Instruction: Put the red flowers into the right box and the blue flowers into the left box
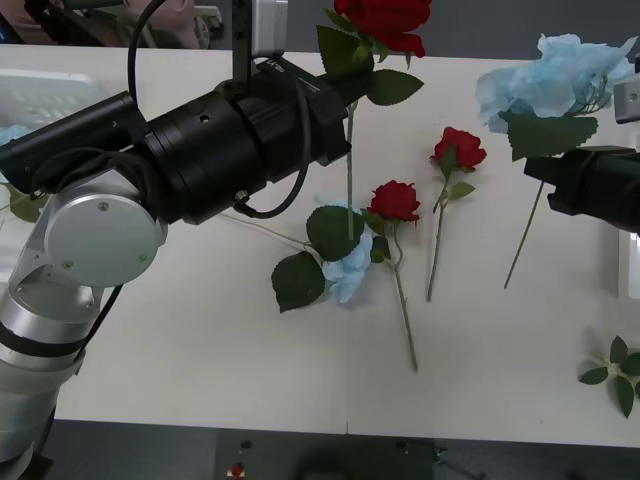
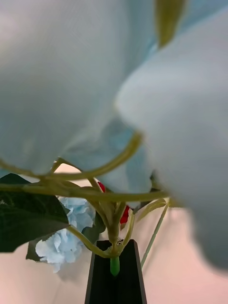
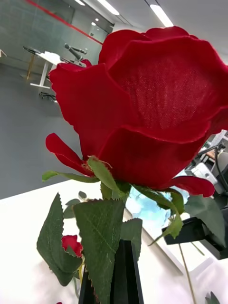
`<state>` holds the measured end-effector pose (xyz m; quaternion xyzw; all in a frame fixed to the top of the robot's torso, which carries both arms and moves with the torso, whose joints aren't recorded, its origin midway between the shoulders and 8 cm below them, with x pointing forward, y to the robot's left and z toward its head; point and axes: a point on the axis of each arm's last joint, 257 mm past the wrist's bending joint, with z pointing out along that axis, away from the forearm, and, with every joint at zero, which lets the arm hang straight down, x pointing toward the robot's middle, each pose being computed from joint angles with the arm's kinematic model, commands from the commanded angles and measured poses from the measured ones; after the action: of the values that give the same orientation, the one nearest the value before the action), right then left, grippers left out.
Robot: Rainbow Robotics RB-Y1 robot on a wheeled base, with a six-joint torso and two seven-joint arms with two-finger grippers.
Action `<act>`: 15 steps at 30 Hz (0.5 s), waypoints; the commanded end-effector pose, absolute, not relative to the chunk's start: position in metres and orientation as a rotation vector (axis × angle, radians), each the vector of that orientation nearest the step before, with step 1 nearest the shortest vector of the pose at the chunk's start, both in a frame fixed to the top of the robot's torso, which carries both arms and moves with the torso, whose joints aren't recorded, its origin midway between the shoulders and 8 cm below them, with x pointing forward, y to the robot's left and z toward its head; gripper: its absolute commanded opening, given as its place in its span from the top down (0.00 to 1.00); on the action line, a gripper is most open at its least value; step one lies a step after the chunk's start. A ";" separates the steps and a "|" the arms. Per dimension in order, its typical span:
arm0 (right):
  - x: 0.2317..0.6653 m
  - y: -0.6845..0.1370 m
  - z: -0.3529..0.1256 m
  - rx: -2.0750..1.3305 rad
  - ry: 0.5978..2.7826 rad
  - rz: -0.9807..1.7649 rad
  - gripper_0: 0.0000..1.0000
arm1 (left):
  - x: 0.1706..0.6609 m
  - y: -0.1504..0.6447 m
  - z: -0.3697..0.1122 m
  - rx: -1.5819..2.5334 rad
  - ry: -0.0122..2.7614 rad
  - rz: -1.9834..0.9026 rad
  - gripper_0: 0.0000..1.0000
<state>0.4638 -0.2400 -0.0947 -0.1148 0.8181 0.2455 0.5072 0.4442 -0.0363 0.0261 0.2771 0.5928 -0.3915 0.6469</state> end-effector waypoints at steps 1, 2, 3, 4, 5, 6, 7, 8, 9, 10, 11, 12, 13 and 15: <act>0.469 -0.240 -0.076 -0.321 1.946 0.561 1.00 | 0.443 -0.038 0.042 0.645 1.299 -0.875 1.00; 0.471 -0.243 -0.076 -0.308 1.950 0.563 1.00 | 0.445 -0.038 0.039 0.643 1.305 -0.879 1.00; 0.472 -0.244 -0.077 -0.300 1.951 0.566 1.00 | 0.446 -0.038 0.039 0.638 1.306 -0.880 1.00; 0.473 -0.249 -0.080 -0.264 1.968 0.580 1.00 | 0.448 -0.039 0.038 0.640 1.307 -0.877 1.00; 0.475 -0.251 -0.081 -0.246 1.973 0.586 1.00 | 0.448 -0.040 0.039 0.639 1.305 -0.877 1.00; 0.475 -0.254 -0.085 -0.213 1.988 0.602 1.00 | 0.448 -0.041 0.039 0.635 1.303 -0.886 1.00; 0.477 -0.260 -0.088 -0.178 2.002 0.608 1.00 | 0.448 -0.044 0.041 0.627 1.301 -0.900 1.00; 0.480 -0.267 -0.093 -0.136 2.019 0.617 1.00 | 0.448 -0.046 0.043 0.610 1.298 -0.922 1.00; 0.482 -0.274 -0.099 -0.104 2.037 0.617 1.00 | 0.450 -0.047 0.043 0.596 1.294 -0.931 1.00; 0.485 -0.281 -0.103 -0.075 2.049 0.610 1.00 | 0.450 -0.048 0.043 0.590 1.296 -0.946 1.00; 0.487 -0.288 -0.108 -0.051 2.061 0.602 1.00 | 0.451 -0.049 0.043 0.580 1.299 -0.961 1.00; 0.490 -0.301 -0.114 -0.034 2.076 0.564 1.00 | 0.451 -0.049 0.045 0.556 1.299 -1.003 1.00; 0.491 -0.308 -0.117 -0.029 2.085 0.542 1.00 | 0.451 -0.049 0.046 0.537 1.298 -1.030 1.00; 0.495 -0.331 -0.130 0.006 2.120 0.474 1.00 | 0.451 -0.051 0.049 0.485 1.299 -1.122 1.00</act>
<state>0.4888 -0.3046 -0.1354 -0.0021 0.8576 0.2291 0.4605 0.4576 -0.0414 0.0237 0.2072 0.5950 -0.4680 0.6197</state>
